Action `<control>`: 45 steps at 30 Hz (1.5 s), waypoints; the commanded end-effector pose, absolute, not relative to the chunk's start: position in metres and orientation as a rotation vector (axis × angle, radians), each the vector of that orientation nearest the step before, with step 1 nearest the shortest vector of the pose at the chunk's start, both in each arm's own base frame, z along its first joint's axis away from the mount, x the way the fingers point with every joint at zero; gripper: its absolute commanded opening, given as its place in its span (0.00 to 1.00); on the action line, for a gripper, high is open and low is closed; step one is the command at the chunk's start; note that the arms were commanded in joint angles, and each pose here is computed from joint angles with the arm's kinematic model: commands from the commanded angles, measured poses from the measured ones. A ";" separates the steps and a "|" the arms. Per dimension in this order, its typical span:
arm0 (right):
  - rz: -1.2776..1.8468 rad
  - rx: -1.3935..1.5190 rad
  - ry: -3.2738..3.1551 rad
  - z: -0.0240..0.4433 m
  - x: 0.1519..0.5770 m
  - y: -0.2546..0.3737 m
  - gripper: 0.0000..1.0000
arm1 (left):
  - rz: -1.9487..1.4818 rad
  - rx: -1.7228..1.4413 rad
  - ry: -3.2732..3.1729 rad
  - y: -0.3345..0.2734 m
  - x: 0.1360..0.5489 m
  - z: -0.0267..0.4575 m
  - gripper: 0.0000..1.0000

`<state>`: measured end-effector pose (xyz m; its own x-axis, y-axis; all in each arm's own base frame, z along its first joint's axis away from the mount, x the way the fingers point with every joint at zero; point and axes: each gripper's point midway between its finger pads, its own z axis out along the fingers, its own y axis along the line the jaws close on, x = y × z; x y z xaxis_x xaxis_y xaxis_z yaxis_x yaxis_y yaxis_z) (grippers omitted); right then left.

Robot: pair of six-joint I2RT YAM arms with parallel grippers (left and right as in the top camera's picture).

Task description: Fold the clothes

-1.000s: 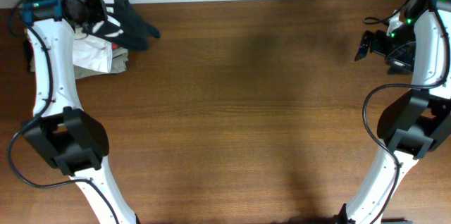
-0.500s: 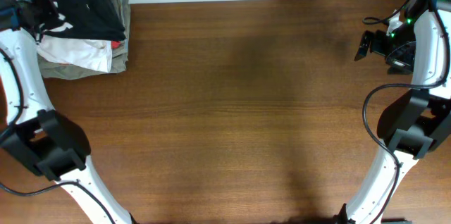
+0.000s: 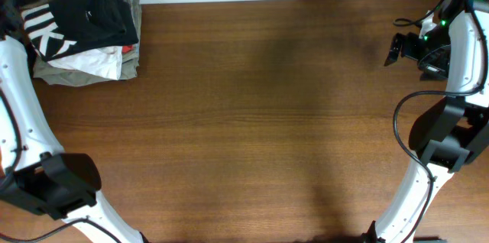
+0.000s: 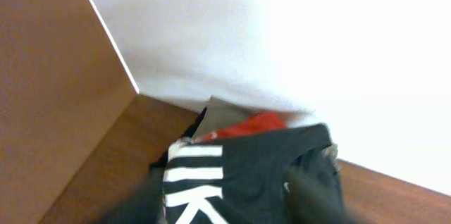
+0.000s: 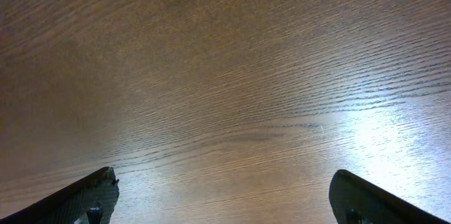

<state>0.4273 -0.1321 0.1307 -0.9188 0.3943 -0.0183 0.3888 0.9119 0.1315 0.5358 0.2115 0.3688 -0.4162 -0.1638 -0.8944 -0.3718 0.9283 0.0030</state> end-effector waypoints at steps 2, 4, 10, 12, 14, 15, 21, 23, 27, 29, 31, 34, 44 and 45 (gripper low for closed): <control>0.175 0.622 3.007 0.139 0.428 -0.133 0.99 | 0.099 -0.458 2.173 0.215 0.570 0.266 0.01; 0.175 0.623 3.007 0.139 0.428 -0.133 0.99 | 0.059 -0.466 2.205 0.220 0.594 0.215 0.01; 0.175 0.622 3.007 0.139 0.428 -0.133 0.99 | 0.057 -0.469 2.205 0.236 0.634 0.126 0.01; 0.175 0.622 3.007 0.139 0.428 -0.133 0.99 | 0.075 -0.442 2.109 0.236 0.635 0.188 0.05; 0.175 0.622 3.007 0.139 0.428 -0.133 0.99 | 0.094 -0.399 1.977 0.226 0.619 0.283 0.13; 0.175 0.622 3.007 0.139 0.428 -0.133 0.99 | 0.097 -0.381 1.931 0.216 0.603 0.327 0.16; 0.629 0.534 2.853 0.159 0.457 -0.087 0.99 | 0.046 -0.295 1.914 0.122 0.467 0.468 0.99; 0.802 0.382 2.762 0.200 0.455 -0.062 0.99 | 0.012 -0.271 1.989 0.094 0.435 0.467 0.99; 0.653 0.162 2.618 0.309 0.397 -0.042 0.99 | -0.013 -0.296 2.157 0.086 0.418 0.429 0.99; 0.453 0.111 2.524 0.366 0.346 -0.034 0.99 | -0.018 -0.304 2.204 0.083 0.412 0.420 0.99; 0.370 0.085 2.362 0.422 0.295 -0.018 0.99 | -0.023 -0.319 2.270 0.081 0.401 0.407 0.99; 0.342 0.103 2.223 0.460 0.245 -0.001 0.99 | -0.031 -0.333 2.338 0.079 0.390 0.395 0.99; 0.247 0.010 1.998 0.500 0.154 0.029 0.99 | -0.038 -0.345 2.393 0.076 0.380 0.385 0.99; 0.259 -0.003 2.021 0.495 0.156 0.030 0.99 | -0.038 -0.345 2.393 0.076 0.380 0.385 0.99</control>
<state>0.1506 0.0312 0.5050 -0.4067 0.1099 -0.9069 -0.1129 0.9791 0.1693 0.3782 0.0768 0.3876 -0.7090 -0.2597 -0.6557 -0.2393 0.9632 -0.1227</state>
